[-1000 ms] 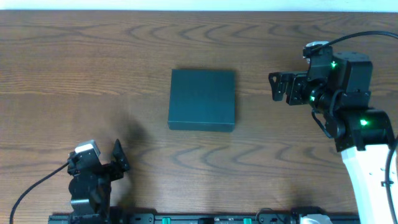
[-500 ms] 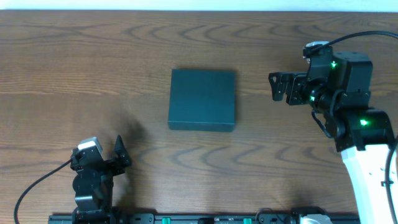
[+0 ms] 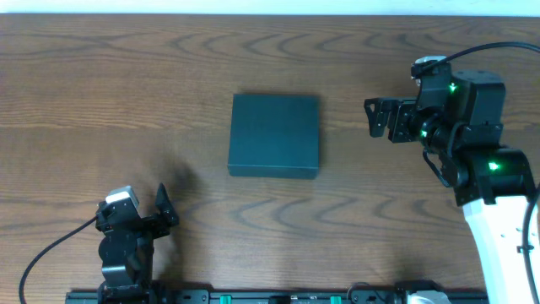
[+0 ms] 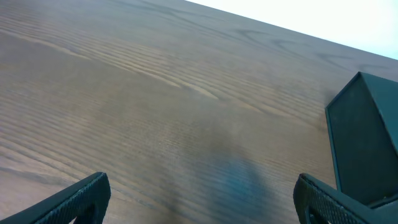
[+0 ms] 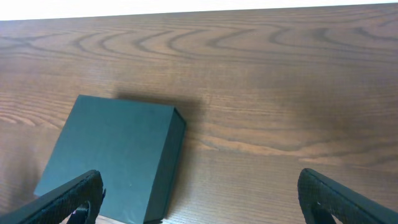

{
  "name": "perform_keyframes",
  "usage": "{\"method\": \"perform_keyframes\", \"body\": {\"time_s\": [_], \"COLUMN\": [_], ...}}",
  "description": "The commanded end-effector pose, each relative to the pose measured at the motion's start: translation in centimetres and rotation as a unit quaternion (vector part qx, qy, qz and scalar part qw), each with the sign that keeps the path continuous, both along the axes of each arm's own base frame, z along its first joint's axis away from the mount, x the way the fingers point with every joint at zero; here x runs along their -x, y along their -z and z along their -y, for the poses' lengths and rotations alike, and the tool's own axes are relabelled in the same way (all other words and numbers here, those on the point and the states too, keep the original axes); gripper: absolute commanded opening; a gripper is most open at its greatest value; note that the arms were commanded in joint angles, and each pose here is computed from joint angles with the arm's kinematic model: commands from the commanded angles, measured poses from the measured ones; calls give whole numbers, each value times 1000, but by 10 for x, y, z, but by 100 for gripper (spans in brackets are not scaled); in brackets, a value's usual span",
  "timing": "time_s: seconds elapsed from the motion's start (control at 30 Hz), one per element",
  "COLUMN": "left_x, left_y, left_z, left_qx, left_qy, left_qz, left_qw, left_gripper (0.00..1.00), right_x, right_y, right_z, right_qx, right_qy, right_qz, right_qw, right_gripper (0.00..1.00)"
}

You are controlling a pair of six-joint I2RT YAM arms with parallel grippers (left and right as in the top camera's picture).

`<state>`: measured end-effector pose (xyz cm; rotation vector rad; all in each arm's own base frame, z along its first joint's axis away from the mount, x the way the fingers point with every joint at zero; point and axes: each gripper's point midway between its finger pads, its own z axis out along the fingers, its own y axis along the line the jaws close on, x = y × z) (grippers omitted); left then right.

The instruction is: Pack container

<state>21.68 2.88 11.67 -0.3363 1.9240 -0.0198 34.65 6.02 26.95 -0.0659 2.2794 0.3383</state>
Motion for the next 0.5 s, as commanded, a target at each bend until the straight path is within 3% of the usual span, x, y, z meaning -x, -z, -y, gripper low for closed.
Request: {"method": "perform_keyframes", "body": {"time_s": [0.0, 0.4, 0.47], "left_x": [1, 1, 1], "left_y": [7, 7, 7], "left_z": [-5, -5, -5], "left_qx": [-4, -4, -4], "left_qy": [-13, -13, -13], "left_qz": [-6, -6, -6], "left_qw": [1000, 1000, 1000], "left_gripper": [95, 95, 95], "right_x": [-1, 8, 19], "right_y": [-1, -10, -24], "right_z": [2, -1, 9], "right_qx": [6, 5, 50], "right_qy": [-1, -6, -3], "right_qz": [3, 14, 44], "right_qw": [1000, 1000, 998], "right_gripper": [99, 99, 99]}}
